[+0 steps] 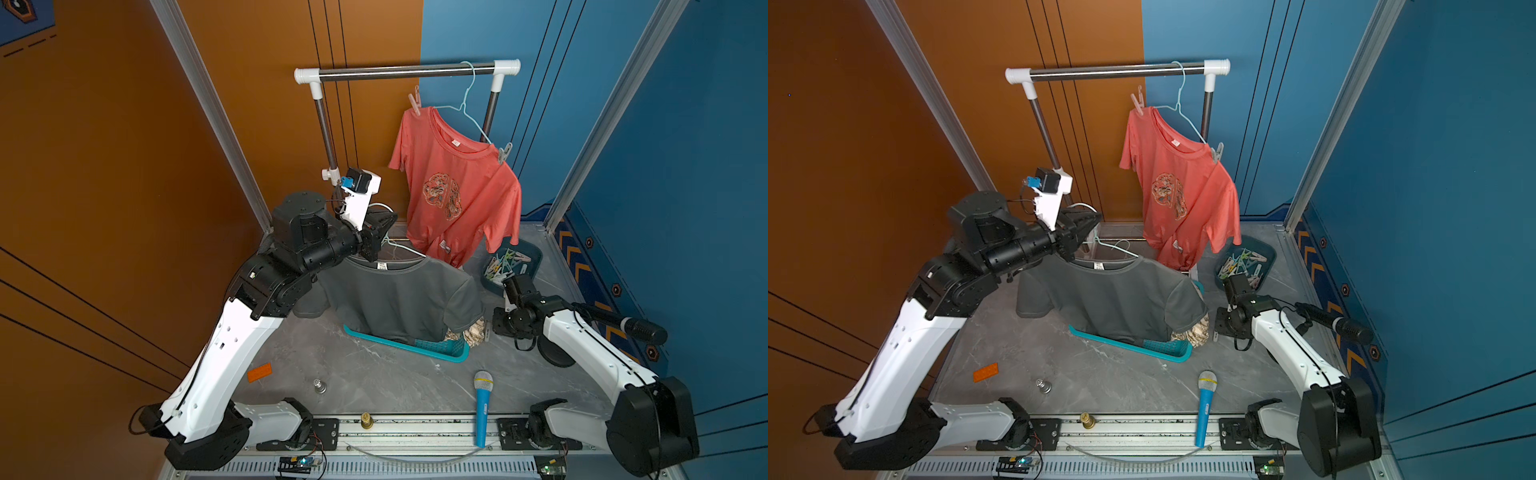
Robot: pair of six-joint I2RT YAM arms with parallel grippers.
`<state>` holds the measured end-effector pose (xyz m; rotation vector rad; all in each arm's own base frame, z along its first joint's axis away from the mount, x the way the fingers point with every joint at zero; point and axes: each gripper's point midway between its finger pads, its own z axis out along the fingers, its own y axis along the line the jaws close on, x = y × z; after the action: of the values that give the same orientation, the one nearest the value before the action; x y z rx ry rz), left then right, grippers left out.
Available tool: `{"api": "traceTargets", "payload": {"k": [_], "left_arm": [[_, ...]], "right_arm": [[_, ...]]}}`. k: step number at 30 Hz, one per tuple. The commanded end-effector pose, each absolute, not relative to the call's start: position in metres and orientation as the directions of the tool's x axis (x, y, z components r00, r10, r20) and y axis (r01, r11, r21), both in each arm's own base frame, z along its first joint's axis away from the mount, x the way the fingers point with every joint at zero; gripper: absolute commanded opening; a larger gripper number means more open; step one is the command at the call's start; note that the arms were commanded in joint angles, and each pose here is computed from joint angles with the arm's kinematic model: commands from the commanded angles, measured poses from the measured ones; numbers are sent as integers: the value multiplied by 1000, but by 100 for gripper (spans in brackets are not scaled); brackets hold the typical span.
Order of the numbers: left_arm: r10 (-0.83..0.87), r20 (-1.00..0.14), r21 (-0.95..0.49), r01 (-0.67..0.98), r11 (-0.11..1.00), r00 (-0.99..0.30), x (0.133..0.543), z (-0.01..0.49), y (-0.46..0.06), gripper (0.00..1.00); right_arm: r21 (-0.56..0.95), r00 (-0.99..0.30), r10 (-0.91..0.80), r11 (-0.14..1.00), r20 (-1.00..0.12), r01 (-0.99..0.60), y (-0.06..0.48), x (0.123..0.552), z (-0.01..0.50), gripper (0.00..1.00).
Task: Use clothespins to secure the t-shirt on both sides of the hanger
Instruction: Adjust the clothespin at the center of the board.
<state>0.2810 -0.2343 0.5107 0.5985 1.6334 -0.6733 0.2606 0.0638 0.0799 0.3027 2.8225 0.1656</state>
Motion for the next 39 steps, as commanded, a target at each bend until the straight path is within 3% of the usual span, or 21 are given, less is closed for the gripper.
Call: {"api": "traceTargets", "payload": {"k": [1, 14, 22, 27, 30, 36, 39], "left_arm": [[-32, -993, -101, 714, 693, -110, 277, 529, -230, 12], [-24, -990, -114, 693, 712, -139, 285, 517, -224, 12], [-36, -989, -128, 694, 709, -145, 289, 517, -224, 13], [-41, -987, -137, 691, 710, -153, 293, 515, -224, 13], [-48, -986, -144, 691, 708, -157, 295, 515, -224, 13], [-54, -985, -153, 687, 710, -164, 295, 515, -222, 13], [-58, -985, -155, 686, 711, -163, 293, 516, -220, 13]], "right_arm": [[177, -922, 258, 961, -290, 213, 70, 279, 68, 30], [102, -943, 238, 970, -232, 220, 68, 298, 30, 22], [101, -938, 249, 968, -241, 231, 60, 289, 41, 23], [135, -911, 287, 957, -296, 257, 49, 293, 61, 31], [186, -886, 336, 939, -319, 289, 44, 304, 68, 26], [218, -881, 349, 932, -318, 291, 50, 334, 64, 1], [241, -885, 342, 931, -316, 274, 60, 351, 63, 0]]}}
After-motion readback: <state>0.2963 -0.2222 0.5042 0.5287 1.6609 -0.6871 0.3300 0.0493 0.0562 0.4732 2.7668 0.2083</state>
